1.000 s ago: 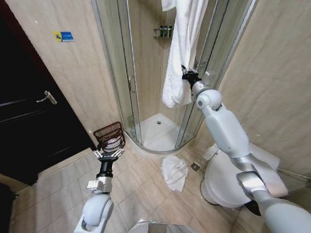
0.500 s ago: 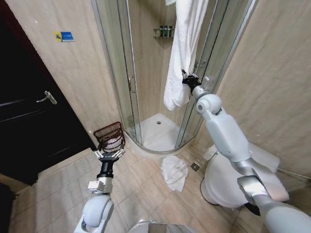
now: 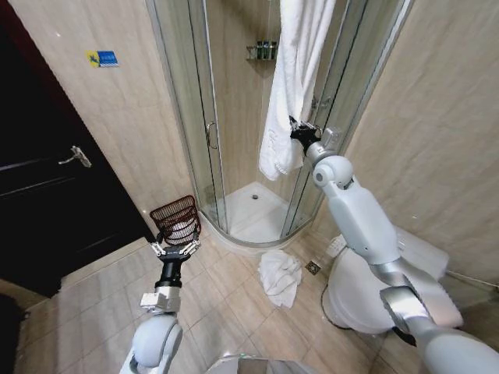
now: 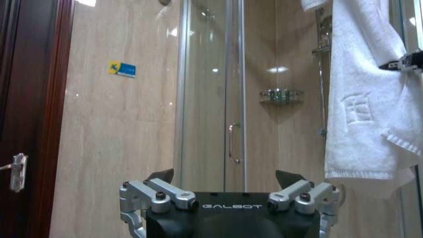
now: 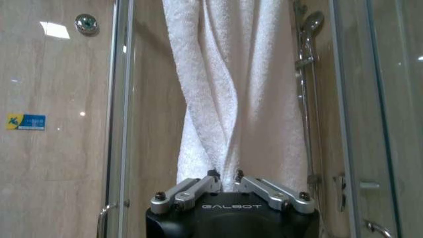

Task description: Discard the used towel into the hamper.

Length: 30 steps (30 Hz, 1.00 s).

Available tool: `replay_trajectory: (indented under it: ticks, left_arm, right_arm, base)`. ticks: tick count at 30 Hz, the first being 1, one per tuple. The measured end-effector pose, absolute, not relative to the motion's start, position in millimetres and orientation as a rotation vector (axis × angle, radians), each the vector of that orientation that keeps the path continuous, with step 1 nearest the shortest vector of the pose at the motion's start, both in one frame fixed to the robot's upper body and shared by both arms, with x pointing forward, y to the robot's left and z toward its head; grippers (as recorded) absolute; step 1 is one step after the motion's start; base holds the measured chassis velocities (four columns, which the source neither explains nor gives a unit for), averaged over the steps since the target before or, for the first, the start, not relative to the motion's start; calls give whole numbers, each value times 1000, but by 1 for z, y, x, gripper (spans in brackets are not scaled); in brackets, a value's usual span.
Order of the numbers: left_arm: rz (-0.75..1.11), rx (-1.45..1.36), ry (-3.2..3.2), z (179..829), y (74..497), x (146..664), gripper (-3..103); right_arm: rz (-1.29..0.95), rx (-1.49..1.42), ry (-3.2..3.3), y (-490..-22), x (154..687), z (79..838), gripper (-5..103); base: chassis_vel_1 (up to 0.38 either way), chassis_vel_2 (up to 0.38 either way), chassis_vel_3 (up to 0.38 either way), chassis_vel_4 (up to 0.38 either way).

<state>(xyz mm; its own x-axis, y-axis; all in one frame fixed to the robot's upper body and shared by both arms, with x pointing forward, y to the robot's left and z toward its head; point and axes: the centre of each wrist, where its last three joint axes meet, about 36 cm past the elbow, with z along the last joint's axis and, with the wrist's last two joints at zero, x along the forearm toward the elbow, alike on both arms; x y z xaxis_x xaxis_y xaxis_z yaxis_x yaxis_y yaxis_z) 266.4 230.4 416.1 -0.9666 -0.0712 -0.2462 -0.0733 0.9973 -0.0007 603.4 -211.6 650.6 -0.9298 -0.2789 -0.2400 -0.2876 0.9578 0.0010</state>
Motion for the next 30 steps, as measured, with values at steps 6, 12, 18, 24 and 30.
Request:
replay_trajectory:
  ticks: [6,12,18,24,30]
  left_arm:
    - [21,-105,2887,415,227,264,100]
    - [20,-108,2887,414,226,263,100]
    - [21,-113,2885,414,226,262,100]
    - [28,-114,2891,413,225,259,100]
    - [22,-119,2896,412,220,258,100]
  right_arm:
    - [49,-418,2897,-213,597,633,4]
    - [55,-419,2918,-213,593,621,4]
    - [57,-415,2932,-213,590,609,4]
    - [68,-419,2949,-214,581,594,4]
    - [58,-420,2964,-216,577,582,4]
  base:
    - [0,0,0,0]
    - [0,0,0,0]
    - [0,0,0,0]
    - [0,0,0,0]
    - [0,0,0,0]
